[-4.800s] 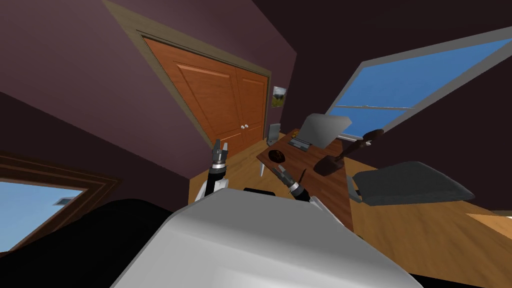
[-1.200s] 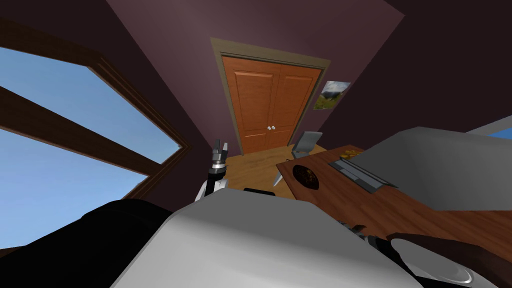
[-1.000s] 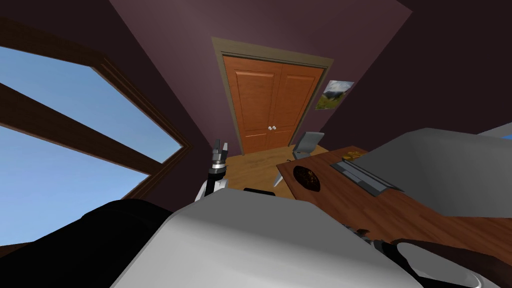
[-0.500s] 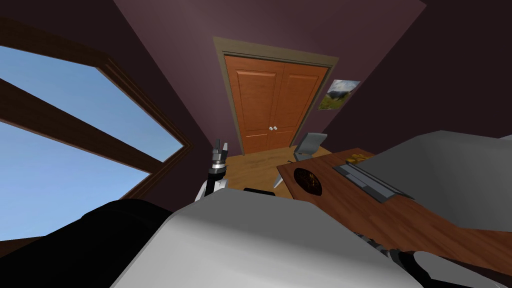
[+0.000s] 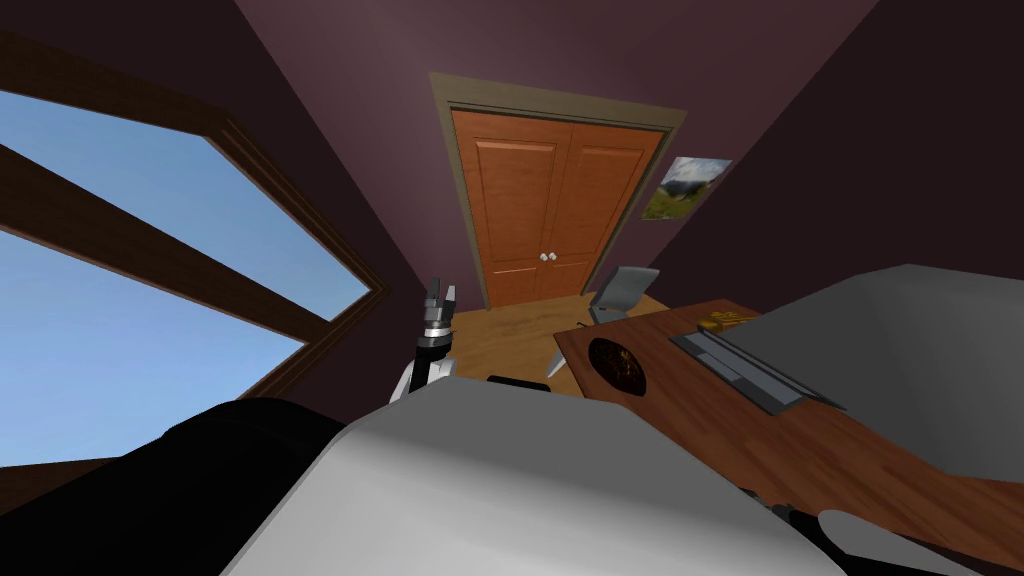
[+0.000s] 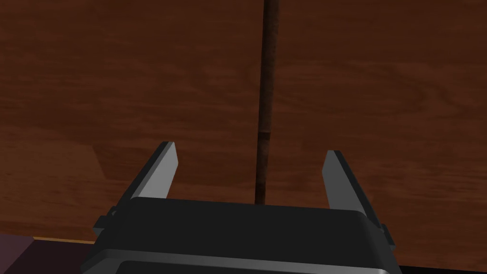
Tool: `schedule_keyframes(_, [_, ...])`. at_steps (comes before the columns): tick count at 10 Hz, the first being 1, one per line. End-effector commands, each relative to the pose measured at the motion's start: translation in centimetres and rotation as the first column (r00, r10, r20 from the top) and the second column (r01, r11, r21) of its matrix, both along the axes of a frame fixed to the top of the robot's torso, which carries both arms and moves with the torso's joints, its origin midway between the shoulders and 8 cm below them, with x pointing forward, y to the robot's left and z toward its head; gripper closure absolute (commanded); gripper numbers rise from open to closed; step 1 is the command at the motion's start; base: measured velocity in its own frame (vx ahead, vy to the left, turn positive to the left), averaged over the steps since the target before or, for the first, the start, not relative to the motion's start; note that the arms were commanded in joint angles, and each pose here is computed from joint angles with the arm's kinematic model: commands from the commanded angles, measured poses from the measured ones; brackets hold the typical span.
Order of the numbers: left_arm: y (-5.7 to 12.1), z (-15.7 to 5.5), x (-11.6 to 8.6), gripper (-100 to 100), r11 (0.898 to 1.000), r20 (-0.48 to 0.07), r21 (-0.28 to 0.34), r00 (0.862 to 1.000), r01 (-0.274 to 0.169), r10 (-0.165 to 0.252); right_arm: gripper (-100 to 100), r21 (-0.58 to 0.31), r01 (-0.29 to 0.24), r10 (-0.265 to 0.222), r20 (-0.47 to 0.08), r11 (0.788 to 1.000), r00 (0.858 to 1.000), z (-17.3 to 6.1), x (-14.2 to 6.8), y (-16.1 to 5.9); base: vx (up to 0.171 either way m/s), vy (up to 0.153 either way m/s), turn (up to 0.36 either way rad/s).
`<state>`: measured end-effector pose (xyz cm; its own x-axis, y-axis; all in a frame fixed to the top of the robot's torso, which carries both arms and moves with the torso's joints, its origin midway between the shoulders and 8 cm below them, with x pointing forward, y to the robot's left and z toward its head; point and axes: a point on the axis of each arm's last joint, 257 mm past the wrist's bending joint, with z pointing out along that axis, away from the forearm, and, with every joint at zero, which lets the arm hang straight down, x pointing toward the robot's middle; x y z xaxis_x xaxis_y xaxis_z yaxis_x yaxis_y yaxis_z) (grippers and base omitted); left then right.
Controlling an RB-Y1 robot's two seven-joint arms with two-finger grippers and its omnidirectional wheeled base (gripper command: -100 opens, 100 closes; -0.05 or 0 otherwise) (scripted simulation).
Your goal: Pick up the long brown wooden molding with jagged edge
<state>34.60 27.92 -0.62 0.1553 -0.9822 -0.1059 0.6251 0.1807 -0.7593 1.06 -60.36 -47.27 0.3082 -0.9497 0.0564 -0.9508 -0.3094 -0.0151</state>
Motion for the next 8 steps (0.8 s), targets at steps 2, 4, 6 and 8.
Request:
schedule_keyframes(2, [0.0, 0.0, 0.0, 0, 1.0, 0.0, 0.0, 1.0, 0.0, 0.0, 100, -0.001, -0.001, 0.001, 0.0, 1.0, 1.0, -0.1, -0.1, 0.0, 0.002, -0.007, 0.003])
schedule_keyframes(4, [0.0, 0.0, 0.0, 0, 1.0, 0.0, 0.0, 1.0, 0.0, 0.0, 100, -0.001, -0.001, 0.001, -0.002, 1.0, 1.0, 0.0, -0.2, 0.0, 0.0, 0.0, 0.005])
schedule_keyframes(6, [0.0, 0.0, 0.0, 0, 1.0, 0.0, 0.0, 1.0, 0.0, 0.0, 100, -0.001, -0.002, 0.002, -0.001, 1.0, 1.0, 0.0, -0.1, 0.0, 0.0, 0.0, 0.0])
schedule_keyframes(8, [0.0, 0.0, 0.0, 0, 1.0, 0.0, 0.0, 1.0, 0.0, 0.0, 100, -0.001, -0.011, 0.011, 0.0, 1.0, 1.0, 1.0, 0.6, -0.5, -0.003, 0.011, -0.052])
